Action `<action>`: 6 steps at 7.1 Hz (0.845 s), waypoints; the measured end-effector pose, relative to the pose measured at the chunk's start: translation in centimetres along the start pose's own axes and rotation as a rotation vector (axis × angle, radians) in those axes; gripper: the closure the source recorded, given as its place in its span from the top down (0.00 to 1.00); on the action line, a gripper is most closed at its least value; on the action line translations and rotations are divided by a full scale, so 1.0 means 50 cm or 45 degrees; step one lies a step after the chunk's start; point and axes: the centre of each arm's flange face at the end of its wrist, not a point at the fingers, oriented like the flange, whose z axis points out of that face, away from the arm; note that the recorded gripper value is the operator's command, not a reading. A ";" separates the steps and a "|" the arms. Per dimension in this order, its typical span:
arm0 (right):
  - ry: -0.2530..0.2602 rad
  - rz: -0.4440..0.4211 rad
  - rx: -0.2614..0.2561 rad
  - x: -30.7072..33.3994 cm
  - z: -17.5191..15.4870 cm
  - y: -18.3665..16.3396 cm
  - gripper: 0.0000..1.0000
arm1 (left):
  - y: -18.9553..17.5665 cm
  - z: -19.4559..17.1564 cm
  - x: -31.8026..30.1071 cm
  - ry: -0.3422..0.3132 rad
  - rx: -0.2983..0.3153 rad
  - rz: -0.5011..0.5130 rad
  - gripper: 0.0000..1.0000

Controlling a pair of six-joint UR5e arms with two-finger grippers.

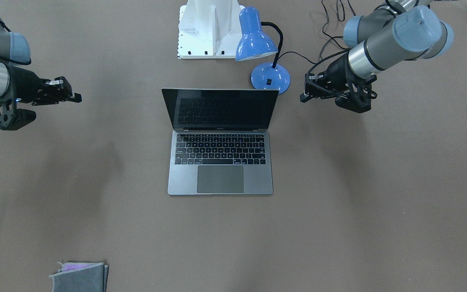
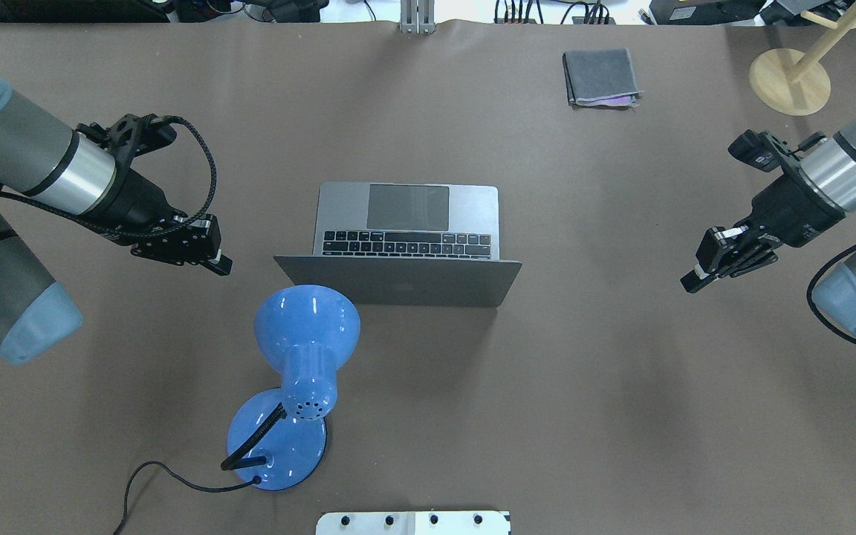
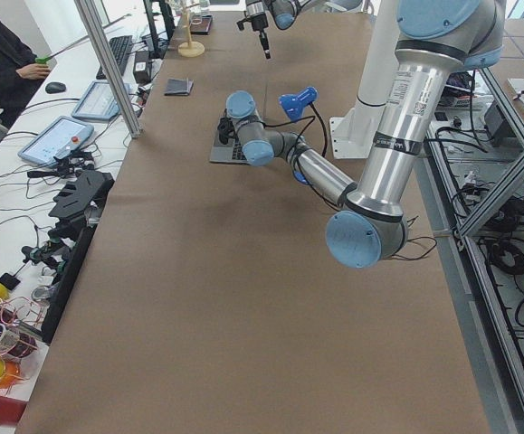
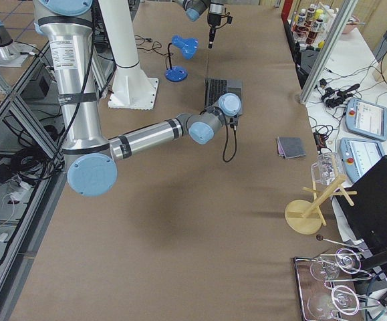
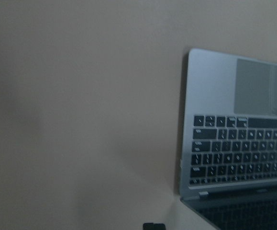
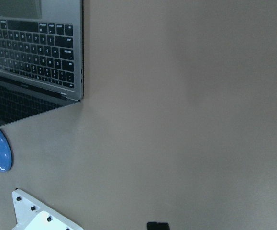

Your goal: Close laptop

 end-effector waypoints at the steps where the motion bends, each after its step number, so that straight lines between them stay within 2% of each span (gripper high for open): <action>1: -0.038 -0.022 -0.021 -0.024 0.016 0.013 0.00 | 0.009 -0.002 0.010 0.033 -0.025 0.031 0.00; 3: -0.095 -0.075 -0.018 -0.095 0.052 0.030 0.00 | 0.018 0.013 0.010 0.093 -0.047 0.099 0.00; 6: -0.156 -0.038 0.049 -0.230 0.154 0.041 0.00 | 0.036 0.044 0.018 0.153 -0.072 0.092 0.00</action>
